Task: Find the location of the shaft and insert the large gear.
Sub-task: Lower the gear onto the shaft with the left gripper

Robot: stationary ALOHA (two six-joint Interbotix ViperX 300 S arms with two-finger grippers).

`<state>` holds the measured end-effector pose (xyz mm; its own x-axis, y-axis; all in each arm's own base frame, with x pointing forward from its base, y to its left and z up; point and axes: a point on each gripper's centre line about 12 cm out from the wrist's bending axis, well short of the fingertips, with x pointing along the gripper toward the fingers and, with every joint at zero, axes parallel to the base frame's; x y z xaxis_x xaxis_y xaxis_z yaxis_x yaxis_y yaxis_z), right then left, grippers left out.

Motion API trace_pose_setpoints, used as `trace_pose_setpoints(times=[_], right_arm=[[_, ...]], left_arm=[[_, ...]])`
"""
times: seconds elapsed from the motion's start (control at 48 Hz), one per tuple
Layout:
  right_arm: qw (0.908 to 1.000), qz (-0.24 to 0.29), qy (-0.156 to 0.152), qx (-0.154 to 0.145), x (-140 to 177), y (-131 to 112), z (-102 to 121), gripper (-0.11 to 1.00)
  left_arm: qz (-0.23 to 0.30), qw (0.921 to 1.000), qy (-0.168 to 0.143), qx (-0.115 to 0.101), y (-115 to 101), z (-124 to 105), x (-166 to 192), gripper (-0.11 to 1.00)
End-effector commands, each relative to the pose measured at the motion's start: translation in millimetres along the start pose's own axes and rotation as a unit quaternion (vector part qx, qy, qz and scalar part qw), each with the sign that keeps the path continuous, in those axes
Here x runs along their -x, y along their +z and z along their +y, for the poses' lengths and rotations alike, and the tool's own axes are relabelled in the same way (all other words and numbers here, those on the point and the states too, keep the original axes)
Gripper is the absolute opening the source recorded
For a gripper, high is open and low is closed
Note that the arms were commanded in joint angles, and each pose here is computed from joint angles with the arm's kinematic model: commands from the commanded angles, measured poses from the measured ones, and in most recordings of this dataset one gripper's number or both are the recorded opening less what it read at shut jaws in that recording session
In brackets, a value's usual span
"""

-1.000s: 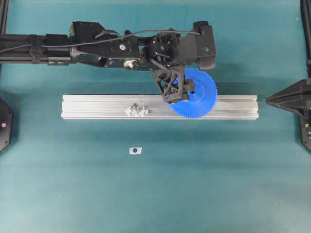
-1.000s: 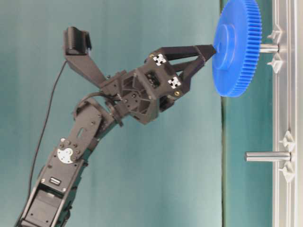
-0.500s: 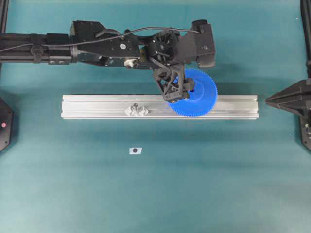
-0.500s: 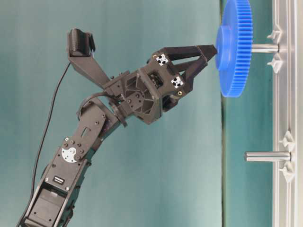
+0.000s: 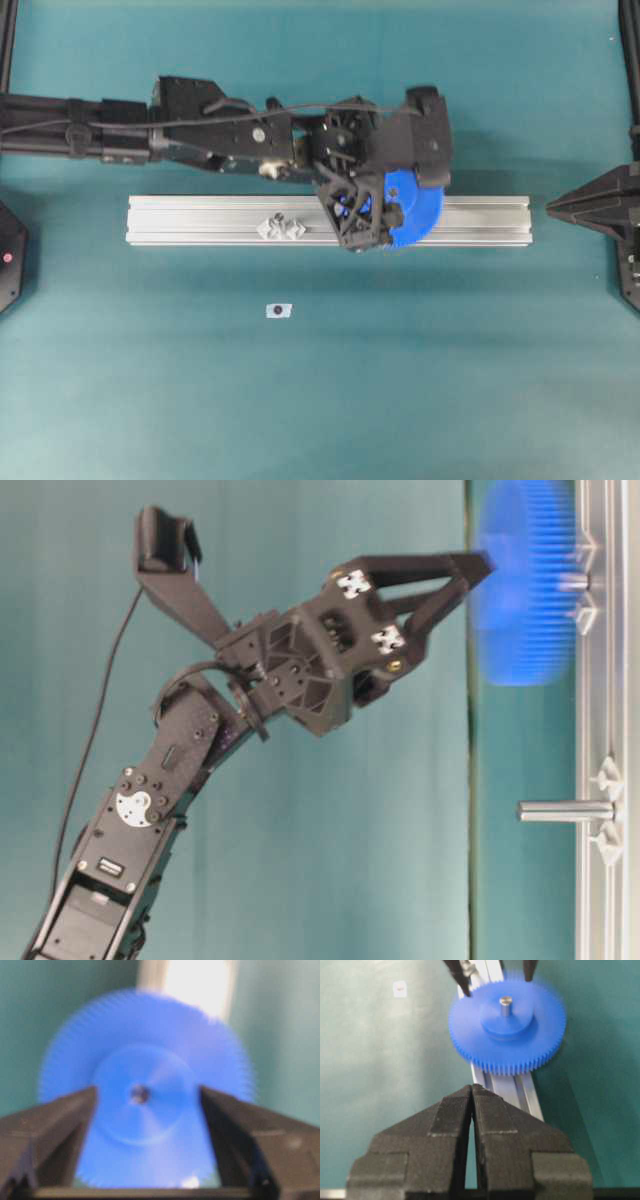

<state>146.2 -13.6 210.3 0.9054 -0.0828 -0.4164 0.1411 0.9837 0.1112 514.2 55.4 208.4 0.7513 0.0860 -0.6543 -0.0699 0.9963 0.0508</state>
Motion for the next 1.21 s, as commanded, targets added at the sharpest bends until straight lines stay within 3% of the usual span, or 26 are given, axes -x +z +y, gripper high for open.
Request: trace_pose_setpoints(times=[0.0, 0.479, 0.813, 1.021, 1.188], right_arm=[[1.0, -0.006, -0.001, -0.005, 0.1, 4.2, 0.0, 0.1], [0.9999, -0.009, 0.0, -0.005, 0.5, 4.7, 0.1, 0.1], [0.9999, -0.009, 0.0, -0.006, 0.5, 4.7, 0.1, 0.1], [0.9999, -0.009, 0.0, -0.005, 0.7, 4.7, 0.1, 0.1], [1.0, -0.008, 0.0, -0.005, 0.5, 4.5, 0.1, 0.1]], left_arm=[[-0.03, 0.9995, 0.005, 0.0, 20.5, 4.6, 18.4, 0.82], [-0.048, 0.9988, 0.009, 0.005, 30.3, 9.2, 35.1, 0.82], [-0.056, 0.9984, -0.001, 0.002, 29.8, -3.2, 49.3, 0.82], [-0.119, 0.9919, -0.006, 0.042, 37.5, -5.1, 67.2, 0.82], [-0.129, 0.9902, -0.01, 0.052, 27.2, -8.4, 79.6, 0.82]])
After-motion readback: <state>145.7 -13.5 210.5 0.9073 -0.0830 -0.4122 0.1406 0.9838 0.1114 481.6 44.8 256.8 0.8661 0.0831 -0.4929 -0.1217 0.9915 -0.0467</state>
